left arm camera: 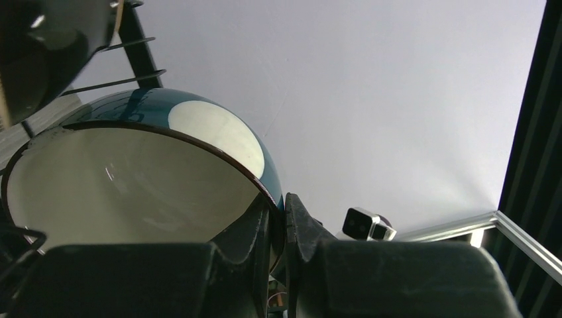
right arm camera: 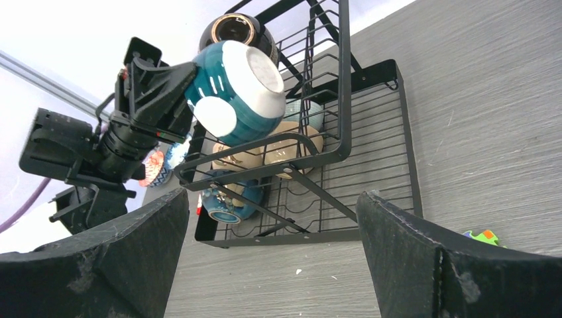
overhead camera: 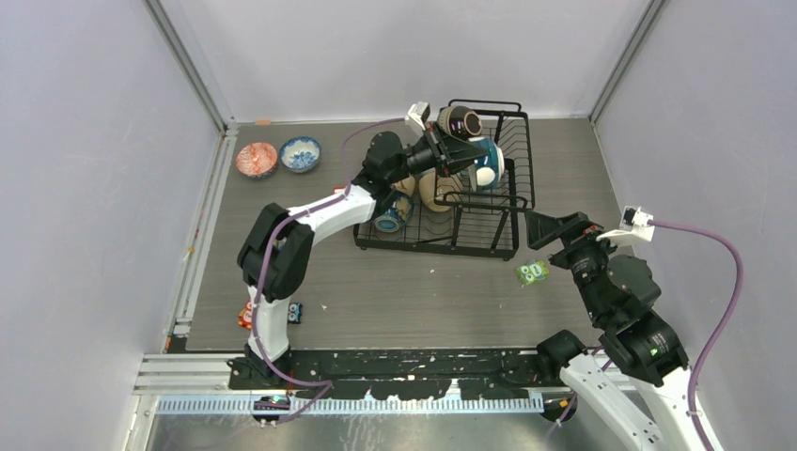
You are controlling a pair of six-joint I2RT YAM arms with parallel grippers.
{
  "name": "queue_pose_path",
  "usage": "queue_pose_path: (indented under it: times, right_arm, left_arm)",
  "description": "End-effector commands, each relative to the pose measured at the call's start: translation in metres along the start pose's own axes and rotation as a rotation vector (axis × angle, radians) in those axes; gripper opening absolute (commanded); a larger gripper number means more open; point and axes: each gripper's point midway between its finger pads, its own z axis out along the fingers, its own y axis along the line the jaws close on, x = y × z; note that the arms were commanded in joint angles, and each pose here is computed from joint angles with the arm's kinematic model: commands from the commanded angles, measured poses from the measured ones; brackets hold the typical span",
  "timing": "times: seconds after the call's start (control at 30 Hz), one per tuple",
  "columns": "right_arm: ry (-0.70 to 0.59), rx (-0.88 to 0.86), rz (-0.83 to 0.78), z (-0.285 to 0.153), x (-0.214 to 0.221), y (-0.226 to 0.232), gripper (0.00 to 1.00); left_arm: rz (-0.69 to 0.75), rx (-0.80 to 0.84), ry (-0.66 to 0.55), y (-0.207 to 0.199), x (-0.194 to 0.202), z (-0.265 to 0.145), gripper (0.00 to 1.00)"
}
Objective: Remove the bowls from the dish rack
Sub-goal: Pick up the bowl from the dish rack, then place the bowl at the center of the board.
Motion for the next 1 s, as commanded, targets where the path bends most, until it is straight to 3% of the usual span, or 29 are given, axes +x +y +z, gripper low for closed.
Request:
queue_pose_path:
  times: [0.0,0.6,0.8,0.97]
  right_arm:
    - [-0.041,-0.04,0.0,-0.007,-0.018,0.011,0.99]
    - [-0.038,-0.085,0.0,-0.016,-0.029,0.024,1.0]
    - [-0.072,-0.106,-0.035,-0.023,-0.048,0.033,1.0]
    - [-0.087,-0.174,-0.052,-0.029,-0.066,0.054,1.0]
  left_arm:
    - [0.118,0.216,0.005,-0.079,0.0,0.003,0.0]
    - [0.208,0.286,0.05,-0.139,0.011,-0.006,0.0]
    - [0.334,0.185,0.099,-0.152,0.029,-0.03,0.0]
    - [0.544,0.054,0.112,-0.175,0.047,-0.069,0.0]
